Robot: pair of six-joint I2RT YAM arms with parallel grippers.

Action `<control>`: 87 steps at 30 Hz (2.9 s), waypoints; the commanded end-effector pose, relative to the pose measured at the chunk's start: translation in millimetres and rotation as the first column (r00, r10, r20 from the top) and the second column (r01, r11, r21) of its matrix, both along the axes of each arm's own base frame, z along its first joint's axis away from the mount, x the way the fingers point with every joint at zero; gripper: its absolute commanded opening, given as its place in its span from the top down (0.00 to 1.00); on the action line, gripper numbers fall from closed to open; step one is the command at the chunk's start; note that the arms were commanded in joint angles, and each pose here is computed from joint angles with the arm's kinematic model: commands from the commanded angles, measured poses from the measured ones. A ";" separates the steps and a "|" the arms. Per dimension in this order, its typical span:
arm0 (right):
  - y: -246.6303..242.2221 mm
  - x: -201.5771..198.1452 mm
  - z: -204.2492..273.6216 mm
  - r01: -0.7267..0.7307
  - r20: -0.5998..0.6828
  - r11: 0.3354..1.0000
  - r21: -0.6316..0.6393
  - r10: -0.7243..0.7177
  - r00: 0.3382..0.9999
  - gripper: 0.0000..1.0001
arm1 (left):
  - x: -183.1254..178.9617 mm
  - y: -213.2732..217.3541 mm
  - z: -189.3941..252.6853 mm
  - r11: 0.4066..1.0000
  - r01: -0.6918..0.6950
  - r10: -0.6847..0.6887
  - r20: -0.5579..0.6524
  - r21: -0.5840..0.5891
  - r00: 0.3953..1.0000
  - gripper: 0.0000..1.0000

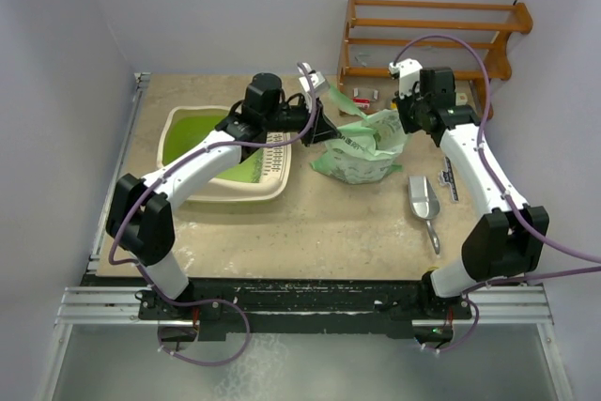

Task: Fill the litter box with clean litter
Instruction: Open the cat litter bag at the center of the board.

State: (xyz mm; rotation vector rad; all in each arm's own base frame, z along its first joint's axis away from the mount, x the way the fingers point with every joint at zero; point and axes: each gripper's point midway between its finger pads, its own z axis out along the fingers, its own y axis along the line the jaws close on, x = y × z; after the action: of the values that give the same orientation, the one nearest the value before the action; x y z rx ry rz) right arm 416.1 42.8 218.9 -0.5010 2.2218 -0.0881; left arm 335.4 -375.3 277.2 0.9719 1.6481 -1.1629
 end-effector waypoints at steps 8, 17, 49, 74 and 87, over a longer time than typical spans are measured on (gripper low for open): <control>31.8 -19.9 74.2 -0.147 0.141 0.977 0.155 0.126 0.982 0.57 | -2.7 -0.1 42.7 0.998 0.008 0.000 0.112 -0.067 0.994 0.97; 69.5 -102.9 64.0 -0.432 0.058 0.865 0.253 0.433 0.900 0.50 | 2.4 0.8 42.7 0.997 -0.030 0.038 0.099 -0.077 0.994 0.97; 69.9 -99.7 -36.6 -0.462 -0.165 0.842 0.280 0.516 0.840 0.60 | 1.5 -6.8 22.4 0.998 -0.009 0.011 0.029 -0.057 1.000 0.96; 113.4 -191.5 41.3 -0.561 -0.193 0.501 0.659 0.834 0.518 1.00 | 17.4 -12.6 7.6 0.999 -0.034 0.034 0.024 -0.024 0.999 0.70; 112.4 -199.0 41.1 -0.560 -0.193 0.501 0.659 0.833 0.518 1.00 | 15.9 -20.4 -2.1 0.999 0.042 -0.042 0.014 0.006 0.999 0.97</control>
State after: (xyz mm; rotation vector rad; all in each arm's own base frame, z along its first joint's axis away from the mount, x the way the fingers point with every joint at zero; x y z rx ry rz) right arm 246.8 144.4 236.4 -1.2658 2.1862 1.0804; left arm 350.4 -392.0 261.2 0.9751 1.6870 -1.1701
